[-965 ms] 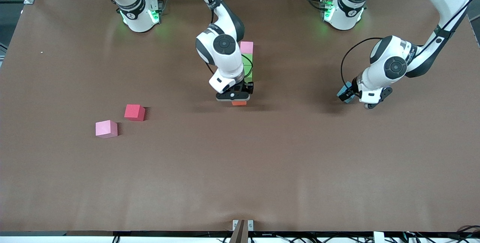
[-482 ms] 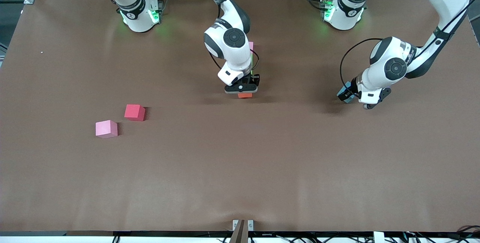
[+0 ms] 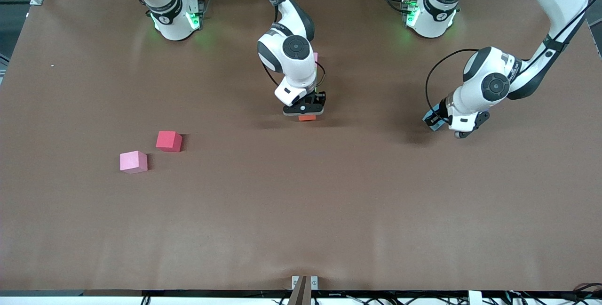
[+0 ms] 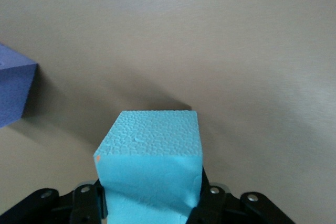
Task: Arrange blocks into number 1
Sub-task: 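Lift the cyan cube with the left gripper while the right gripper returns to rest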
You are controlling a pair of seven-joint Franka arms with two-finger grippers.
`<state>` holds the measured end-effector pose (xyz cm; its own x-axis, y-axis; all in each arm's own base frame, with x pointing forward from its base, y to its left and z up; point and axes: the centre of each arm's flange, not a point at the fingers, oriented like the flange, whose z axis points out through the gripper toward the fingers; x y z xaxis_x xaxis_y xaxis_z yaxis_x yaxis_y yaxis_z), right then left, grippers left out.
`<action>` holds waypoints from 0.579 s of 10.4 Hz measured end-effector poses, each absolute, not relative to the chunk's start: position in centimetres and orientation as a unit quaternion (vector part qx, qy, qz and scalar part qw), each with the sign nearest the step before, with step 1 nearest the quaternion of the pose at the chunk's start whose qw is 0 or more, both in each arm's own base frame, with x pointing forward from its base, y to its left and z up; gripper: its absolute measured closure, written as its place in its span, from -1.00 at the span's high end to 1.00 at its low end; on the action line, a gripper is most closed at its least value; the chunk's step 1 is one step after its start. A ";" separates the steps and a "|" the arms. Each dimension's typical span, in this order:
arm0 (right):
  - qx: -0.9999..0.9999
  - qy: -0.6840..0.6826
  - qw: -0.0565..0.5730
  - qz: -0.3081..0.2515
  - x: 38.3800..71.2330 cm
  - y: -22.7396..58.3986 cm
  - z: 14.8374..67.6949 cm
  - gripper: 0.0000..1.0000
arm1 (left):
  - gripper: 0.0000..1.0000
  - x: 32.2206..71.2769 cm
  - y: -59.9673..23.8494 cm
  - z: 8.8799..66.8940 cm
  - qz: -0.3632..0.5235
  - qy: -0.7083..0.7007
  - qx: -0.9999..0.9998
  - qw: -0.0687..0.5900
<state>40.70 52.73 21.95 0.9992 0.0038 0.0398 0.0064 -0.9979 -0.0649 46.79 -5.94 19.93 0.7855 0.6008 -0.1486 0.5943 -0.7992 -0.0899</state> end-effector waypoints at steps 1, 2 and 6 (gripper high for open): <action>-0.999 -0.004 0.031 -0.019 40.5 52.8 21.7 0.32 | 0.18 47.7 -7.2 20.7 0.078 -0.303 -0.950 0.022; -0.999 -0.005 0.030 -0.018 40.4 52.8 21.5 0.32 | 0.18 48.8 -8.4 21.7 0.070 -0.291 -0.954 0.026; -0.999 -0.007 0.028 -0.017 40.2 53.0 21.2 0.34 | 0.11 52.9 -14.1 25.8 0.034 -0.248 -0.968 0.010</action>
<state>40.16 52.98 21.24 0.9993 0.0129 0.0345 0.0148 -0.9983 -0.0556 52.92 -14.08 25.80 0.8752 0.4800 -0.0602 0.4787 -0.8773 -0.0356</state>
